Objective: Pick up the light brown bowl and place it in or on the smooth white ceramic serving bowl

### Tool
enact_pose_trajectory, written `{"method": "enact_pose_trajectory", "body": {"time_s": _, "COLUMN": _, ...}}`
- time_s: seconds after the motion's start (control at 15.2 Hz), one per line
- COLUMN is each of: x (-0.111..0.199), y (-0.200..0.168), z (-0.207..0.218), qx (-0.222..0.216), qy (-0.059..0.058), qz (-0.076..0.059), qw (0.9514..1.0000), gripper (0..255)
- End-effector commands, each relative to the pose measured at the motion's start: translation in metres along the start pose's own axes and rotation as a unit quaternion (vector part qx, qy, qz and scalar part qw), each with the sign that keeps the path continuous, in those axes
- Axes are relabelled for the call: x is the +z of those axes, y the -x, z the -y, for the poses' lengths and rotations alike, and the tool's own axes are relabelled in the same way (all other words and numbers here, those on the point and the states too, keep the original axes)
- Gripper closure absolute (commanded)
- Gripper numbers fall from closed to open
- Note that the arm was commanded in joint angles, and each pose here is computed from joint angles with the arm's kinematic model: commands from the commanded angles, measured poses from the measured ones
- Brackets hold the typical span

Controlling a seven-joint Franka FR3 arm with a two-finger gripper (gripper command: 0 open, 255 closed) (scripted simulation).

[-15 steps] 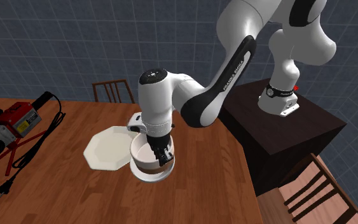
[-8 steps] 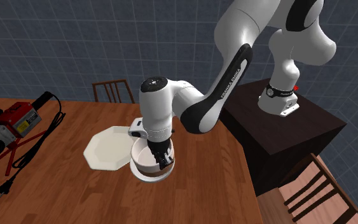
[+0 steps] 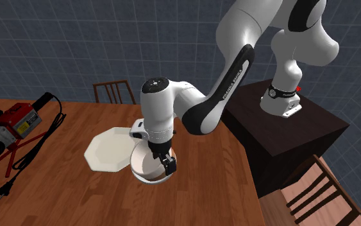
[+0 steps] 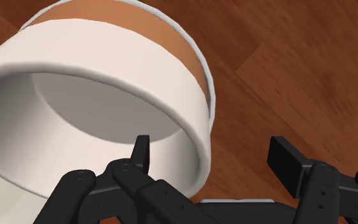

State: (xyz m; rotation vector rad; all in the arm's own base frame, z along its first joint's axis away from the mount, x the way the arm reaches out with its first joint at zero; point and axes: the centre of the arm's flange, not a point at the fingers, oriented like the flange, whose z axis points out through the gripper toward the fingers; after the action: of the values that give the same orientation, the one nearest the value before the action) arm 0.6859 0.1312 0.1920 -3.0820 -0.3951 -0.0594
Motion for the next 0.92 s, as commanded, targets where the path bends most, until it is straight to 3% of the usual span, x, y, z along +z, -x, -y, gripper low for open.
{"method": "enact_pose_trajectory", "body": {"time_s": 0.0, "x": 0.0, "y": 0.0, "z": 0.0, "qx": 0.0, "qy": 0.0, "qz": 0.0, "qw": 1.0, "gripper": 0}}
{"method": "enact_pose_trajectory", "body": {"time_s": 0.07, "x": 0.0, "y": 0.0, "z": 0.0, "qx": 0.0, "qy": 0.0, "qz": 0.0, "qw": 1.0, "gripper": 0}}
{"method": "enact_pose_trajectory", "body": {"time_s": 0.33, "x": -0.05, "y": 0.0, "z": 0.0, "qx": 0.0, "qy": 0.0, "qz": 0.0, "qw": 1.0, "gripper": 0}}
{"method": "enact_pose_trajectory", "body": {"time_s": 0.86, "x": -0.05, "y": 0.0, "z": 0.0, "qx": 0.0, "qy": 0.0, "qz": 0.0, "qw": 1.0, "gripper": 0}}
